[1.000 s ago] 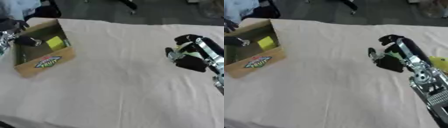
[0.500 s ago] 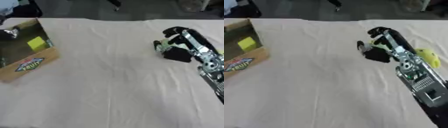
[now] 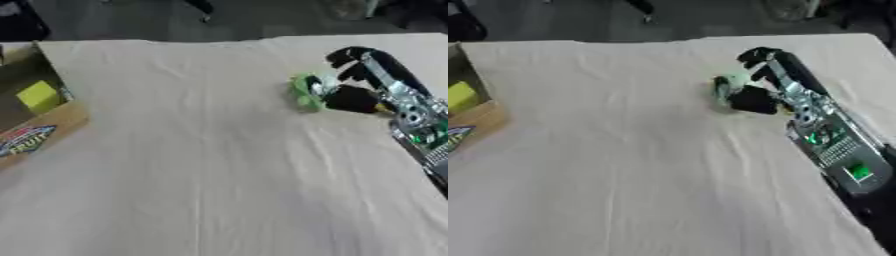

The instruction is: Pick up the objects with one hand, pass them to the other hand, and then place them into the box on the other side of the table.

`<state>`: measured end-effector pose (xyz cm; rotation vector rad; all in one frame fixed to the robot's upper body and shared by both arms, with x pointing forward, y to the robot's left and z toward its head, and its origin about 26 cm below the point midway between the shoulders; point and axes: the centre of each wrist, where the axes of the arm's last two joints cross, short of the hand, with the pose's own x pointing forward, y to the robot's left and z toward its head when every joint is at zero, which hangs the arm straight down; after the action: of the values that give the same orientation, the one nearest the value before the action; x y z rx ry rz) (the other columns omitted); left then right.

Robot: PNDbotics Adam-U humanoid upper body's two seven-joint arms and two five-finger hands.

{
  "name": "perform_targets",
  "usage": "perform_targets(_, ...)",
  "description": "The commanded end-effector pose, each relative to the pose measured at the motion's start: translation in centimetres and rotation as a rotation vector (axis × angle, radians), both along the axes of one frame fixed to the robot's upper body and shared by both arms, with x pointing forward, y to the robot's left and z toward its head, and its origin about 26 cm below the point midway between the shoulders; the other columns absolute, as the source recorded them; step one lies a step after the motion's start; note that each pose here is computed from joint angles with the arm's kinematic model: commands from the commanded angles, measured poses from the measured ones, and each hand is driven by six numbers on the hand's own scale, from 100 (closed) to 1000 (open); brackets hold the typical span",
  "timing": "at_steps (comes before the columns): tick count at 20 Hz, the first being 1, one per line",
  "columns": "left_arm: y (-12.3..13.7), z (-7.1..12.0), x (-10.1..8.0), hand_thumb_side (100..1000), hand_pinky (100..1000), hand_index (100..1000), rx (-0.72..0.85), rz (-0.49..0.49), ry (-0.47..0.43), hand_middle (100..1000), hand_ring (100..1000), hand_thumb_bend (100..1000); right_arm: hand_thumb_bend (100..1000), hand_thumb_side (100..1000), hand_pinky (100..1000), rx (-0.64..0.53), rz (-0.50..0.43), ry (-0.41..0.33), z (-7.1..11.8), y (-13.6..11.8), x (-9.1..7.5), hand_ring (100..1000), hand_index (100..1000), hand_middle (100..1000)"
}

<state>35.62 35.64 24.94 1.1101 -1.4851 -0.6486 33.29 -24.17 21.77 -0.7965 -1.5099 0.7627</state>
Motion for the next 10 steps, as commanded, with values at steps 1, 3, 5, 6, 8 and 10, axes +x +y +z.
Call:
perform_targets(1, 0.2, 1.9, -0.7, 453, 614, 810, 0.020, -0.001, -0.059, 663, 721, 243, 351, 414, 835, -0.042, -0.087, -0.022, 1.0, -2.4, 0.1, 744, 825, 777)
perform_targets(3, 0.1, 1.9, -0.9, 458, 610, 809, 0.012, -0.006, -0.073, 660, 719, 231, 374, 413, 840, -0.053, -0.132, -0.005, 0.8, -3.7, 0.2, 753, 830, 788)
perform_targets(5, 0.0, 1.9, -1.0, 463, 608, 807, 0.003, -0.010, -0.081, 658, 717, 226, 397, 412, 845, -0.061, -0.165, 0.015, 0.6, -4.9, 0.3, 762, 837, 798)
perform_targets(6, -0.1, 1.8, -1.0, 464, 608, 806, -0.001, -0.012, -0.084, 657, 717, 226, 411, 408, 848, -0.068, -0.178, 0.027, 0.5, -5.4, 0.4, 767, 840, 802)
perform_targets(8, -0.2, 1.7, -1.1, 466, 607, 807, -0.006, -0.012, -0.089, 656, 716, 224, 448, 389, 852, -0.083, -0.200, 0.050, 0.3, -6.5, 0.6, 776, 844, 809)
perform_targets(10, -0.1, 1.7, -1.1, 470, 607, 807, -0.009, -0.010, -0.091, 655, 716, 222, 460, 384, 855, -0.097, -0.209, 0.070, 0.3, -7.5, 0.9, 784, 844, 816)
